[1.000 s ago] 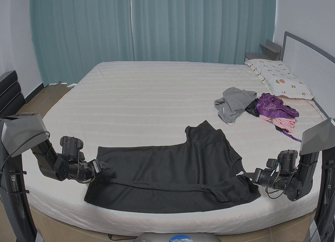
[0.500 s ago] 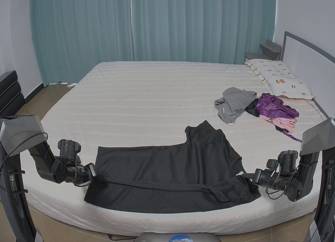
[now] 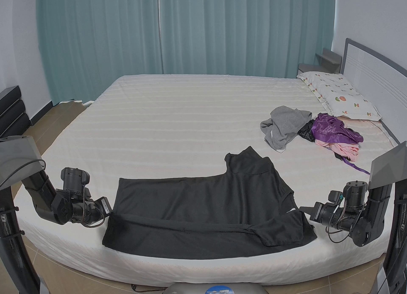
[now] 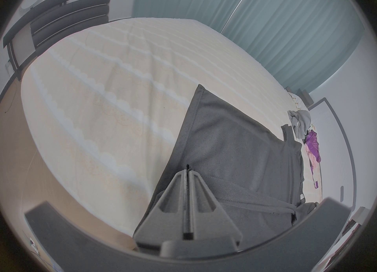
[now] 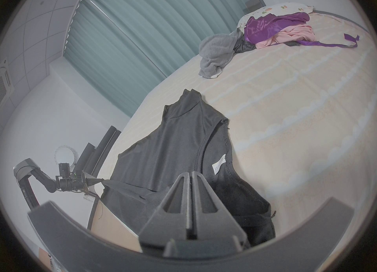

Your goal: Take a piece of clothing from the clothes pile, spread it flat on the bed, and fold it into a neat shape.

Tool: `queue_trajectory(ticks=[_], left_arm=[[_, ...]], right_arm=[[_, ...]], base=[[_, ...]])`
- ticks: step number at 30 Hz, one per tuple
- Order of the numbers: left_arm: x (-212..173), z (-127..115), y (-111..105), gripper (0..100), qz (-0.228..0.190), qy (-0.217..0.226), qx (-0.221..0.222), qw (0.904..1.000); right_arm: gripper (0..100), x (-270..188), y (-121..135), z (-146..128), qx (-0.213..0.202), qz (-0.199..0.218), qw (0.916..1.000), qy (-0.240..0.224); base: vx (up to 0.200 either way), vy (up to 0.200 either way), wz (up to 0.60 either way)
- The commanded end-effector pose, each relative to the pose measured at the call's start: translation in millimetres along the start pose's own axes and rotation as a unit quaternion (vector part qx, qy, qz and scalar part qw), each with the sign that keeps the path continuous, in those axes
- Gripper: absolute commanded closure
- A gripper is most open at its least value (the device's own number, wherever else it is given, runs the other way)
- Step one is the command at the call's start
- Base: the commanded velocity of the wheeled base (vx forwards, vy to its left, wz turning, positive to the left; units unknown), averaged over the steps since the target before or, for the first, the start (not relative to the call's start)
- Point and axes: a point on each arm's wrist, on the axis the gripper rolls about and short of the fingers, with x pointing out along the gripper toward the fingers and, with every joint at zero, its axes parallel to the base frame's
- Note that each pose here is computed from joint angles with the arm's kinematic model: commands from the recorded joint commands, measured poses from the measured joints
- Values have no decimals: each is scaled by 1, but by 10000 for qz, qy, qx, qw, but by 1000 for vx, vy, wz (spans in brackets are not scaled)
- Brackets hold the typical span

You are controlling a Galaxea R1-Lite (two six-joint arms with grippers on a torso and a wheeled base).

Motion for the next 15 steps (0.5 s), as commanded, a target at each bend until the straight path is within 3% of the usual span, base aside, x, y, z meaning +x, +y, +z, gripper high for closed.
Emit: queue_trajectory(ticks=[1,15], left_arm=[[-15,1,1,100,-22,-115,-51,9999],[-31,-2,3,100,-54,-188,-93,9998]], right_arm=[[100,-11,5,1,-32,38,9999,-97],[100,-33,12,17,-54,109,9983,-570]], base=[[0,0,0],[0,0,0]])
